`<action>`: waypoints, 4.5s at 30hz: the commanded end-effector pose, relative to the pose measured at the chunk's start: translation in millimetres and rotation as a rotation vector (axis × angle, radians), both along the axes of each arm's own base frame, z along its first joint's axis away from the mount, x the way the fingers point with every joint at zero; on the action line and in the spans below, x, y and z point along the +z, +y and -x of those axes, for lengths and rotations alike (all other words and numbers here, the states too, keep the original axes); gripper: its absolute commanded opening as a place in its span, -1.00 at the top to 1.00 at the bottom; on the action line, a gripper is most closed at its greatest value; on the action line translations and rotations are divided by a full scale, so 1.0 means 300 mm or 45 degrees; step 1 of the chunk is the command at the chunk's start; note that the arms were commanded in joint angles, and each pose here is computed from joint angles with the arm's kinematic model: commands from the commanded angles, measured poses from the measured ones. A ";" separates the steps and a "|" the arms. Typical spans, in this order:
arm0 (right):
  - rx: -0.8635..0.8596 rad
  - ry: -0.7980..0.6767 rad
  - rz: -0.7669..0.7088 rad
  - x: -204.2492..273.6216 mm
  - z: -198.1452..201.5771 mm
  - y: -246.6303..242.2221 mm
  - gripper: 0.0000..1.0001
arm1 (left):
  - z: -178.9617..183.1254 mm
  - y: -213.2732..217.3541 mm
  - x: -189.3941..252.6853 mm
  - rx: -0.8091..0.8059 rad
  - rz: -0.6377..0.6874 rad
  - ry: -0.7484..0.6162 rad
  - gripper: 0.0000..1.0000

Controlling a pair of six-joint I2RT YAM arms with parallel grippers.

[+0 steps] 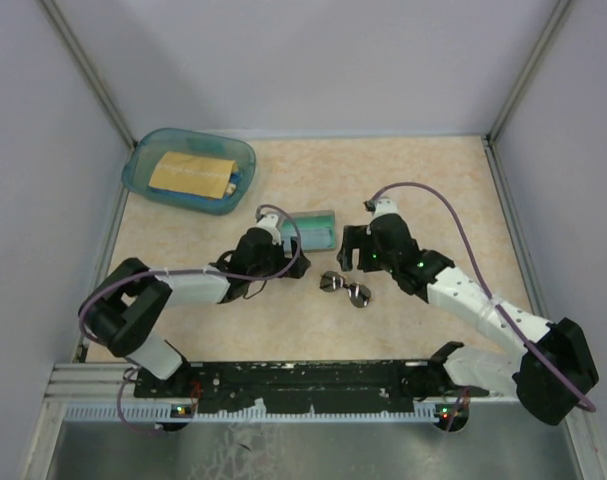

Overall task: Organize the sunglasses
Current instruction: Adjust the sunglasses at the center of the board, then adjust the sunglasses case at the center of the board, then pick up the sunglasses from the center of the board.

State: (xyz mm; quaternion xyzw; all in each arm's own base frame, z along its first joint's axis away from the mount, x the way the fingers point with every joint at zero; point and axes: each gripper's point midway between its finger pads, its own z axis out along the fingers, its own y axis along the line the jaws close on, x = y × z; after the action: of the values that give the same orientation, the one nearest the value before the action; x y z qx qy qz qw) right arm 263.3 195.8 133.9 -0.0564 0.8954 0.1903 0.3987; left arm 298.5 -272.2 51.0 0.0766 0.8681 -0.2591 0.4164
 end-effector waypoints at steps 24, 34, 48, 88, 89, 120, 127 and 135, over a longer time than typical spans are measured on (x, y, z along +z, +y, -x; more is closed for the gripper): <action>0.052 -0.049 -0.030 -0.023 -0.065 0.020 -0.61 | -0.258 0.011 -0.016 0.060 0.052 -0.049 -0.99; 0.105 -0.009 -0.097 -0.078 -0.046 0.021 -0.48 | -0.308 -0.003 0.002 0.045 0.085 -0.075 -0.98; 0.132 0.120 -0.123 -0.179 0.017 0.023 -0.33 | -0.172 0.063 0.098 0.013 0.124 -0.091 -0.97; 0.132 0.185 -0.136 -0.179 0.189 0.083 -0.41 | 0.001 0.188 0.211 0.065 0.168 -0.158 -0.96; 0.117 0.162 -0.133 -0.165 0.174 0.077 -0.41 | 0.003 0.189 0.213 0.065 0.169 -0.159 -0.96; 0.236 0.187 -0.343 -0.228 0.078 0.087 0.29 | 0.042 0.198 0.263 0.049 0.217 -0.187 -0.95; 0.239 0.208 -0.352 -0.254 0.080 0.087 0.35 | 0.042 0.201 0.271 0.051 0.215 -0.194 -0.95; 0.246 0.223 -0.356 -0.273 0.080 0.087 0.44 | 0.041 0.204 0.273 0.056 0.210 -0.198 -0.96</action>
State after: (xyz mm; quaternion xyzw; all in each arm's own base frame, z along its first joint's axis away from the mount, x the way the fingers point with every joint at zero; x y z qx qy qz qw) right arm 231.4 217.0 43.9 -0.0637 0.8946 0.3382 0.2850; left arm 286.6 -212.7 127.7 0.0426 0.8152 -0.3125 0.4858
